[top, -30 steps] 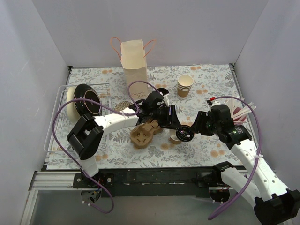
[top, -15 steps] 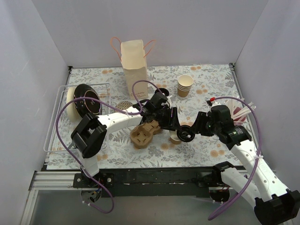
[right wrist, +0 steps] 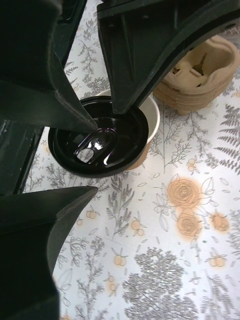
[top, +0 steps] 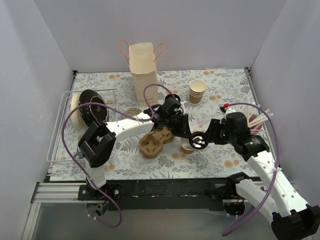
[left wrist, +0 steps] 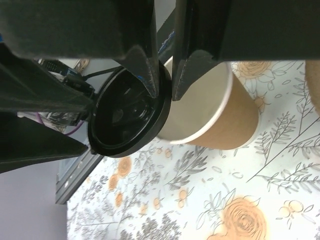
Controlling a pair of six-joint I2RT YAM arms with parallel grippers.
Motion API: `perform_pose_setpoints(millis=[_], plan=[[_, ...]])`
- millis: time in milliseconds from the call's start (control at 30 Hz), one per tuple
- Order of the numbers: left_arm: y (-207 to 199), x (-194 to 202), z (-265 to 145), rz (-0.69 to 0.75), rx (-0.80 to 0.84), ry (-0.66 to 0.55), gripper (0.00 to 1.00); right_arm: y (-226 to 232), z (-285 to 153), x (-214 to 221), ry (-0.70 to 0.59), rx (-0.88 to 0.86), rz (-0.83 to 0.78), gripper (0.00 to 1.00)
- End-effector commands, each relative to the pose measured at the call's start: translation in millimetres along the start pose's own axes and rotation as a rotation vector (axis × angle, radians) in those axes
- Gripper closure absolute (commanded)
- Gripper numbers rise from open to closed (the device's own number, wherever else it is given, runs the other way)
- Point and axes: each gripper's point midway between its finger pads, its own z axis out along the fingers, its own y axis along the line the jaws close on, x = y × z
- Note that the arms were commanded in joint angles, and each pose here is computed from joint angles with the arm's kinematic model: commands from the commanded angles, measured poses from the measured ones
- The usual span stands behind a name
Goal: Pack the takeout coffee
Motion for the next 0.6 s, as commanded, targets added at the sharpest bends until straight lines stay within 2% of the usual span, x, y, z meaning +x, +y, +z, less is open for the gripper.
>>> perform_pose_setpoints(millis=[0, 167, 267, 333, 433, 567], plan=[[-35, -18, -13, 0.046, 0.067, -0.03, 0.93, 23, -12, -34, -0.144, -0.118, -0.186, 0.43], [-52, -24, -29, 0.045, 0.088, -0.041, 0.98, 44, -44, -74, -0.336, -0.183, -0.43, 0.38], [-57, -22, -38, 0.022, 0.065, -0.015, 1.0, 58, -69, -83, -0.455, -0.247, -0.65, 0.34], [-54, -19, -46, 0.002, 0.017, 0.012, 1.0, 73, -88, -75, -0.54, -0.34, -0.888, 0.29], [-49, -16, -57, -0.024, -0.039, 0.045, 1.0, 76, -106, -75, -0.649, -0.335, -1.09, 0.24], [-49, -18, -66, -0.049, -0.076, 0.081, 1.0, 70, -107, -61, -0.616, -0.326, -1.315, 0.23]])
